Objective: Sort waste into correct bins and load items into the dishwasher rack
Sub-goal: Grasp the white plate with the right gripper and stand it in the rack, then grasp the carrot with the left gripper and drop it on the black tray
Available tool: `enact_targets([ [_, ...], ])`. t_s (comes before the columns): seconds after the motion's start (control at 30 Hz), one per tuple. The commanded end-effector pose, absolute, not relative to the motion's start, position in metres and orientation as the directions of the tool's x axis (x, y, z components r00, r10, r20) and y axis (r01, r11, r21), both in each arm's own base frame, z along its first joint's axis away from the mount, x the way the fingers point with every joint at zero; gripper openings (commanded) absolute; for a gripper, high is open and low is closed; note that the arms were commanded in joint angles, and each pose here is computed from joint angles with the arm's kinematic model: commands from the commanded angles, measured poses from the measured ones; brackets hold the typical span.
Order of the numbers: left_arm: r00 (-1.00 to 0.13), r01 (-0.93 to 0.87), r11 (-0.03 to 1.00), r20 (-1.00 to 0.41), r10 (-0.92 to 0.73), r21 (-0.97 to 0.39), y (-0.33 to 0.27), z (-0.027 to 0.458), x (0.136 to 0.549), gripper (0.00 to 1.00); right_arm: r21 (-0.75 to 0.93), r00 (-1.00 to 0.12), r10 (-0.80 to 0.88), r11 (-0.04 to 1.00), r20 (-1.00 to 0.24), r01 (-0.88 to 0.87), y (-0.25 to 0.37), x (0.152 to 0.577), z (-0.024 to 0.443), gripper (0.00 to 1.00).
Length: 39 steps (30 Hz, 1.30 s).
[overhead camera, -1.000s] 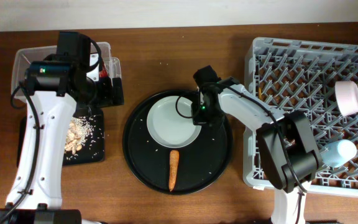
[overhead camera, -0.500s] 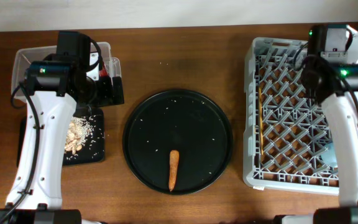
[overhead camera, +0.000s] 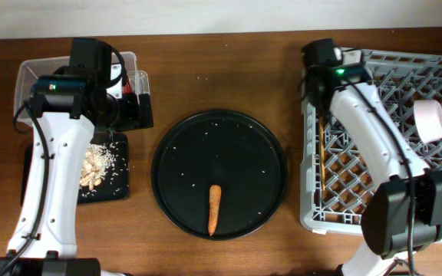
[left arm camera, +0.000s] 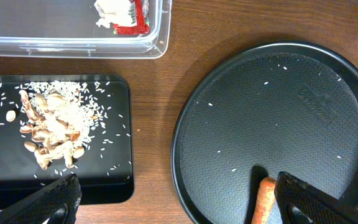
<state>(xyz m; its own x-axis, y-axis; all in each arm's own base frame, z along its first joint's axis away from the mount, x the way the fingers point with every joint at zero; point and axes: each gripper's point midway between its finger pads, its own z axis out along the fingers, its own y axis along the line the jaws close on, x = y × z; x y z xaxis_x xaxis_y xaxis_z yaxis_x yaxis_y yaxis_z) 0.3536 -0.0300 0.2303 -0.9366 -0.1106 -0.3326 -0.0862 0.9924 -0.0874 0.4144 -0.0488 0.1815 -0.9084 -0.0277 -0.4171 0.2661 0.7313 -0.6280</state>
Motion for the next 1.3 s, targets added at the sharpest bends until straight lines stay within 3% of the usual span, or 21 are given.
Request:
enact_targets([
  [0.0,-0.934,-0.089,0.991,-0.339,-0.116,-0.095,-0.028,0.232,0.354,0.99,-0.581,-0.906,0.012,0.764,-0.422,0.281,-0.04,0.404,0.185,0.66],
  [0.13,-0.936,-0.087,0.991,-0.334,-0.115,-0.099,-0.03,0.232,0.353,0.99,-0.255,-0.876,0.118,0.931,-0.467,0.261,-0.015,0.362,0.23,0.75],
  [0.2,-0.942,-0.059,0.985,-0.317,-0.109,-0.164,-0.043,0.23,0.351,0.99,-0.106,-0.853,0.236,0.942,-0.466,0.318,-0.033,0.331,0.251,0.86],
  [0.33,-0.97,0.042,0.986,-0.242,0.003,-0.159,-0.082,0.197,0.334,0.99,0.032,-0.865,0.427,0.9,-0.265,0.435,-0.068,0.284,0.23,0.96],
  [0.4,-0.977,0.129,0.98,-0.189,0.1,-0.151,-0.112,0.166,0.318,0.99,0.119,-0.906,0.379,0.924,-0.185,0.362,-0.048,0.278,0.213,0.96],
  [0.5,-0.961,0.269,0.953,-0.103,0.257,-0.137,-0.152,0.114,0.278,0.99,0.113,-0.923,0.375,0.924,-0.087,0.365,-0.042,0.262,0.181,0.97],
  [0.6,-0.929,0.371,0.92,-0.062,0.366,-0.128,-0.176,0.076,0.25,0.99,0.115,-0.924,0.375,0.923,-0.071,0.366,-0.041,0.26,0.174,0.97],
  [0.8,-0.864,0.474,0.876,0.146,0.482,-0.09,-0.197,0.002,0.21,0.98,0.115,-0.924,0.375,0.923,-0.071,0.366,-0.041,0.26,0.174,0.97],
  [1.07,-0.866,0.477,0.874,0.123,0.485,-0.091,-0.202,-0.003,0.216,0.44,0.116,-0.924,0.375,0.923,-0.073,0.366,-0.041,0.261,0.174,0.97],
  [1.17,-0.867,0.481,0.876,0.122,0.482,-0.042,-0.193,-0.003,0.22,0.29,0.115,-0.924,0.375,0.924,-0.073,0.366,-0.041,0.26,0.174,0.97],
  [1.27,-0.884,0.45,0.892,0.122,0.452,-0.041,-0.185,-0.003,0.227,0.24,0.115,-0.924,0.375,0.924,-0.073,0.366,-0.041,0.26,0.174,0.97],
])
